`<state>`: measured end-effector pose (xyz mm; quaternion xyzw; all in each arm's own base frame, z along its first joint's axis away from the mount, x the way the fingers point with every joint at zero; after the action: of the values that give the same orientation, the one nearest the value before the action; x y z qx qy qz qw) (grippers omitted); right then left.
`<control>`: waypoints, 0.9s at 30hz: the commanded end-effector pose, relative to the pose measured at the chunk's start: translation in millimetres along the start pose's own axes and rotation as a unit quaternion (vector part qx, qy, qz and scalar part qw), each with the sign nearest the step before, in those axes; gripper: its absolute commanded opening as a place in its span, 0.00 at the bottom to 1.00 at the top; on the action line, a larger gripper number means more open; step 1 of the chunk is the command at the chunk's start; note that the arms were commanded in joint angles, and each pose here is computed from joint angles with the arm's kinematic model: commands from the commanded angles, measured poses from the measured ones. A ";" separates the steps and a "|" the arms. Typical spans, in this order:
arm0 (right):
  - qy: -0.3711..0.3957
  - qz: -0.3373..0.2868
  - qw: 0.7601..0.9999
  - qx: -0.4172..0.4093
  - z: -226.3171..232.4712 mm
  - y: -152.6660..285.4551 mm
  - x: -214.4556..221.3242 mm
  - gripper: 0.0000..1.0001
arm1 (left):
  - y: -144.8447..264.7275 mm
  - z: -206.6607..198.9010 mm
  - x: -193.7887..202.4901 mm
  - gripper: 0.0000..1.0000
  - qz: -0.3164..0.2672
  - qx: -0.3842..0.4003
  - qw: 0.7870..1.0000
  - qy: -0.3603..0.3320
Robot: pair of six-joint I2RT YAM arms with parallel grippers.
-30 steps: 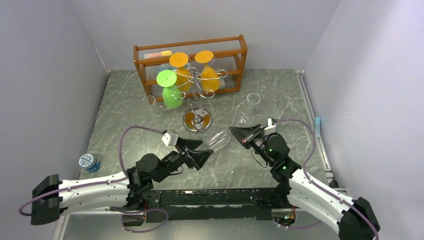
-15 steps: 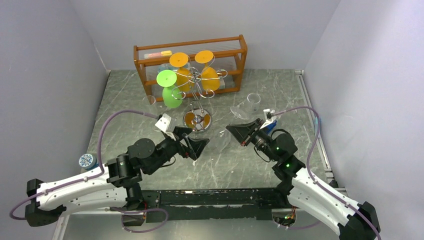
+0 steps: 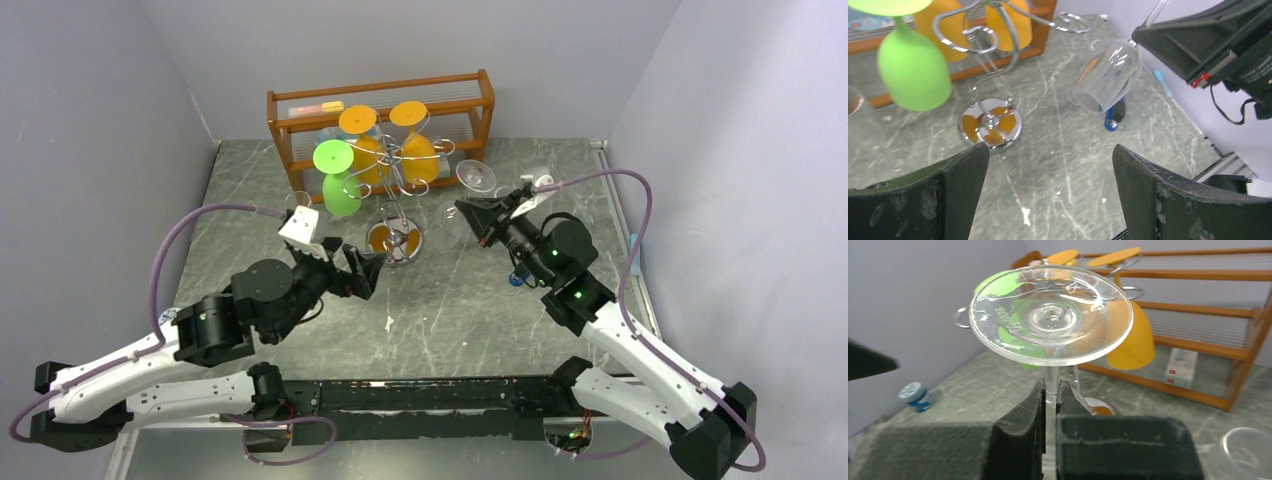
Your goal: Place the wine glass upside down on the wine glass rack
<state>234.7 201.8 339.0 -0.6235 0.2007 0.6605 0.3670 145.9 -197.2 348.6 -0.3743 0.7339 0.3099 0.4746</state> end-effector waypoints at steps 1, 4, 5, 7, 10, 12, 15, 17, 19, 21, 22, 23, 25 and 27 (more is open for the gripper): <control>0.046 -0.001 0.996 0.075 -26.7 -15.6 -9.2 0.00 | 21.7 29.9 -0.3 0.96 0.008 -0.044 0.999 -0.024; 0.047 0.014 0.994 0.097 -39.7 -28.1 -3.7 0.00 | 31.6 39.0 0.2 0.97 0.001 -0.041 0.999 -0.019; 0.043 0.021 0.994 0.103 -44.4 -32.4 -0.7 0.00 | 34.0 41.3 0.9 0.97 0.000 -0.039 0.999 -0.018; 0.033 0.028 0.992 0.115 -54.3 -41.0 1.5 0.00 | 38.7 44.8 1.7 0.96 -0.003 -0.034 0.999 -0.014; 0.012 0.036 0.991 0.128 -71.4 -54.0 3.1 0.00 | 43.1 48.4 2.9 0.96 -0.005 -0.030 0.999 -0.011; 0.003 0.041 0.992 0.122 -79.7 -62.7 5.5 0.00 | 44.6 49.6 4.4 0.96 -0.002 -0.029 1.000 -0.011; 0.002 0.044 0.994 0.100 -84.7 -76.9 7.5 0.00 | 45.0 49.7 6.9 0.97 0.002 -0.028 1.000 -0.007; 0.007 0.050 0.995 0.090 -87.9 -87.2 9.9 0.00 | 44.2 47.4 8.4 0.97 0.004 -0.022 1.000 -0.005; 0.015 0.070 0.995 0.072 -91.3 -99.0 19.1 0.00 | 42.6 44.9 10.7 0.96 0.007 -0.015 1.000 -0.004; 0.022 0.078 0.995 0.050 -90.7 -107.2 22.7 0.00 | 41.2 42.9 12.1 0.97 0.008 -0.011 1.000 -0.002; 0.026 0.083 0.995 0.040 -89.9 -110.8 24.2 0.00 | 40.5 42.3 12.6 0.97 0.008 -0.010 1.000 -0.002; 0.027 0.090 0.995 0.033 -89.3 -113.8 26.7 0.00 | 40.1 41.8 12.7 0.97 0.008 -0.010 1.000 -0.001; 0.029 0.102 0.994 0.011 -87.2 -119.0 29.4 0.00 | 39.2 41.2 13.5 0.97 0.007 -0.009 1.000 -0.001; 0.030 0.112 0.993 -0.009 -84.8 -122.2 31.8 0.00 | 38.4 40.4 14.2 0.97 0.008 -0.007 1.000 -0.001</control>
<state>383.6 217.7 298.4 -0.5794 0.3141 0.6843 0.3121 129.9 -141.8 329.0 -0.3822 0.7280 0.3238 0.4680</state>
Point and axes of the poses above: each gripper's point midway between its finger pads, its own y axis back along the fingers, its own z axis along the line the jaws close on, x = y × z, the point moved 4 cm from there along y, back along the fingers, and after that the axes turned 4 degrees about y, right-handed, at the moved point
